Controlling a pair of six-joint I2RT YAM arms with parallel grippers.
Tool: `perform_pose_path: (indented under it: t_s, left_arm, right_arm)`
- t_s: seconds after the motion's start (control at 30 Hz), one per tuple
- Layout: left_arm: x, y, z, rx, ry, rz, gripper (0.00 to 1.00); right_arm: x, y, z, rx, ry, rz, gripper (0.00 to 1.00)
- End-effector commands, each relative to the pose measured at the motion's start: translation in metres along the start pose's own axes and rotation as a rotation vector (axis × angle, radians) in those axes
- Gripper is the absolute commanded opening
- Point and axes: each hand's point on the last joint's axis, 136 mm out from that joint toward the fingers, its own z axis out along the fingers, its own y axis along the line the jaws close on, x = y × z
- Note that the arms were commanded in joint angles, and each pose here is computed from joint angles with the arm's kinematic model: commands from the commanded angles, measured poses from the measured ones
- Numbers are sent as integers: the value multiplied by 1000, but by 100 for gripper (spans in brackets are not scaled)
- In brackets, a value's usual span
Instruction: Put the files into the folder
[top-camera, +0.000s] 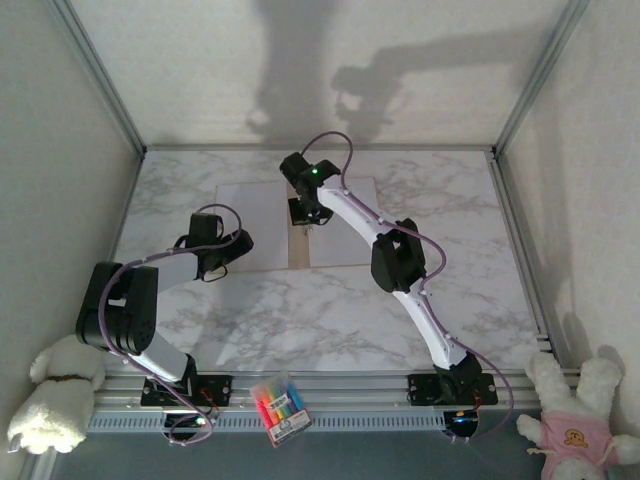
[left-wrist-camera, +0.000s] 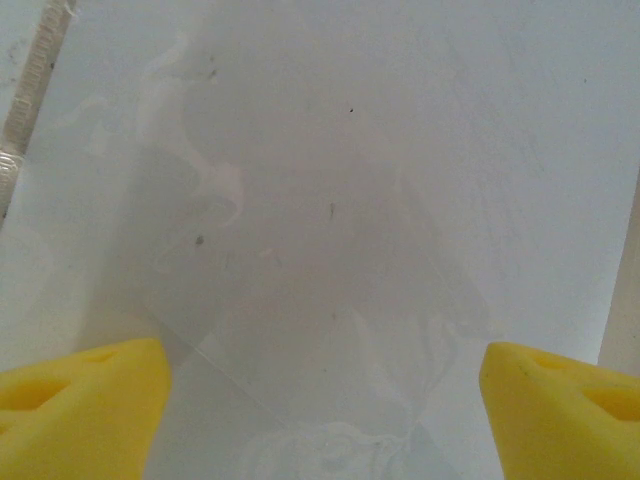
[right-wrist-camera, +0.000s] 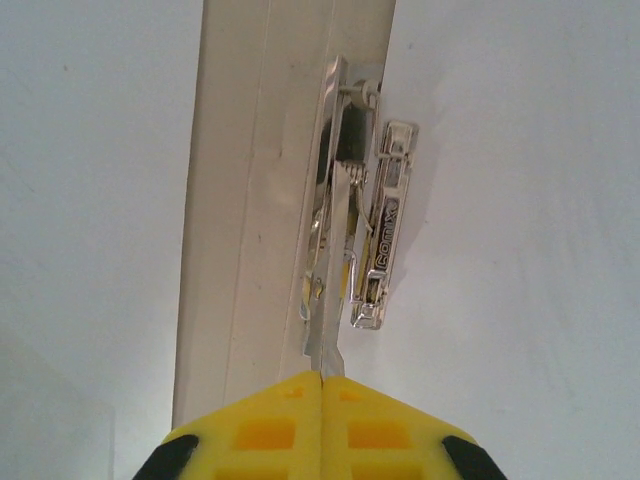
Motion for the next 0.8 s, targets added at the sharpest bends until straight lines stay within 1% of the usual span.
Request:
perform_pose_path:
  t_s: [0.0,0.03,0.2,0.33,0.53,0.77]
  left_arm:
    - [34,27,7,-95,127,-24,83]
    - [33,26,7,-91,126,-24,83]
    - [29,22,7,-85,118,-25,83]
    - [29,17,5,-64,119,-22,83]
    - [30,15,2,-57,116,-19,83]
    - [29,13,1,-46,114,-16,83]
  right_arm:
    - [2,-18,4,53,30,-10,0]
    - [-1,-18,2,51,19,-11,0]
    - [-13,-15,-7,21,-17,-11,16]
    - [-23,-11,-24,-4,-59,-16,25]
    - [-31,-5,-55,-43,-110,15,31]
    - [-26,3,-56,-59,-100,60,32]
